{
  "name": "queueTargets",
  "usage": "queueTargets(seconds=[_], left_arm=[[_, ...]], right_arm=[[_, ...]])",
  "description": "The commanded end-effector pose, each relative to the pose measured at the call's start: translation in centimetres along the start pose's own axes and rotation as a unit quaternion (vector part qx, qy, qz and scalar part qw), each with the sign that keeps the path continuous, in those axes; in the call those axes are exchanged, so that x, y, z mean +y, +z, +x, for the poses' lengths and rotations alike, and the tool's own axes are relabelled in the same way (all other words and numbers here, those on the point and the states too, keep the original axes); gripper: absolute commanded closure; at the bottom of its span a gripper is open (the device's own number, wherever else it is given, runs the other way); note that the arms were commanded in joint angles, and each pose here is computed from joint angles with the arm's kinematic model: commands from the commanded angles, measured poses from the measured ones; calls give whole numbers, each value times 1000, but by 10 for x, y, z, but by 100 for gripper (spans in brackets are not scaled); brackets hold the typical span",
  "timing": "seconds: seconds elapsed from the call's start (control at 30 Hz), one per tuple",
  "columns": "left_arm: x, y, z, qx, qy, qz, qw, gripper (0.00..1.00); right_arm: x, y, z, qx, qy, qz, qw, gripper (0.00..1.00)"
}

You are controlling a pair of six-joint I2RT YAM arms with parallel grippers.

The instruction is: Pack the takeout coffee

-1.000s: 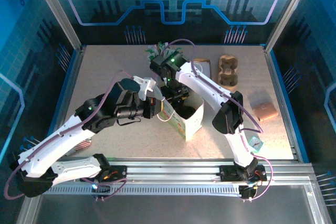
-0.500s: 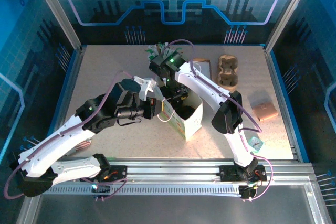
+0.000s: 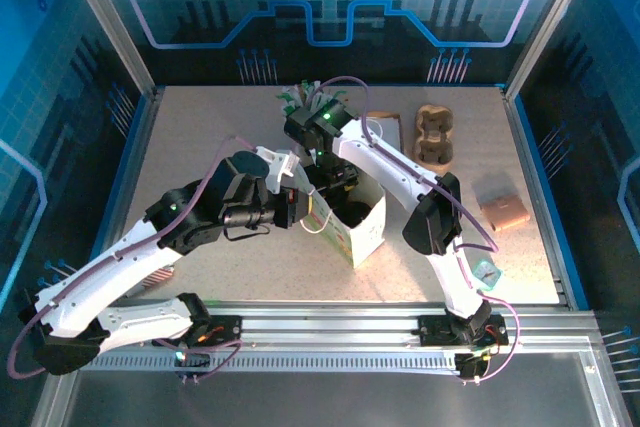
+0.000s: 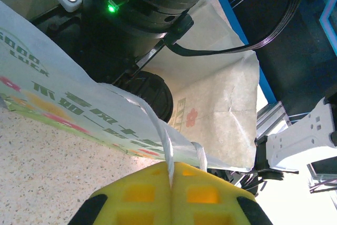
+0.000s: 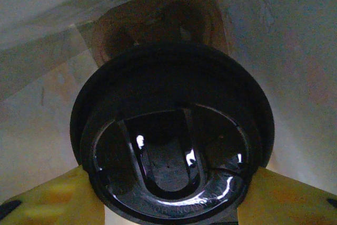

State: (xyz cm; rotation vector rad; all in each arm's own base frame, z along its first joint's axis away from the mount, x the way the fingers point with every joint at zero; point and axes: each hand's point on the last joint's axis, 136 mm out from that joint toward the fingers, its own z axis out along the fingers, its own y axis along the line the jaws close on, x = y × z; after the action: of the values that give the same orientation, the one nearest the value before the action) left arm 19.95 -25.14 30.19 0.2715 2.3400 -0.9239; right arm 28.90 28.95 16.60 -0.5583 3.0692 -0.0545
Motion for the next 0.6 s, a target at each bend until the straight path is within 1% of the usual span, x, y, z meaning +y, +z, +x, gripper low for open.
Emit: queueTargets(seconds=[0.0,0.57], left_arm=[[-3,4,6,10,3,9,1000,100],[-4,0,4,1,7,10,1000,100]], right_arm=[[4,16,2,22,0,-2,1000,52],[0,31,2,31,2,9,999,52]])
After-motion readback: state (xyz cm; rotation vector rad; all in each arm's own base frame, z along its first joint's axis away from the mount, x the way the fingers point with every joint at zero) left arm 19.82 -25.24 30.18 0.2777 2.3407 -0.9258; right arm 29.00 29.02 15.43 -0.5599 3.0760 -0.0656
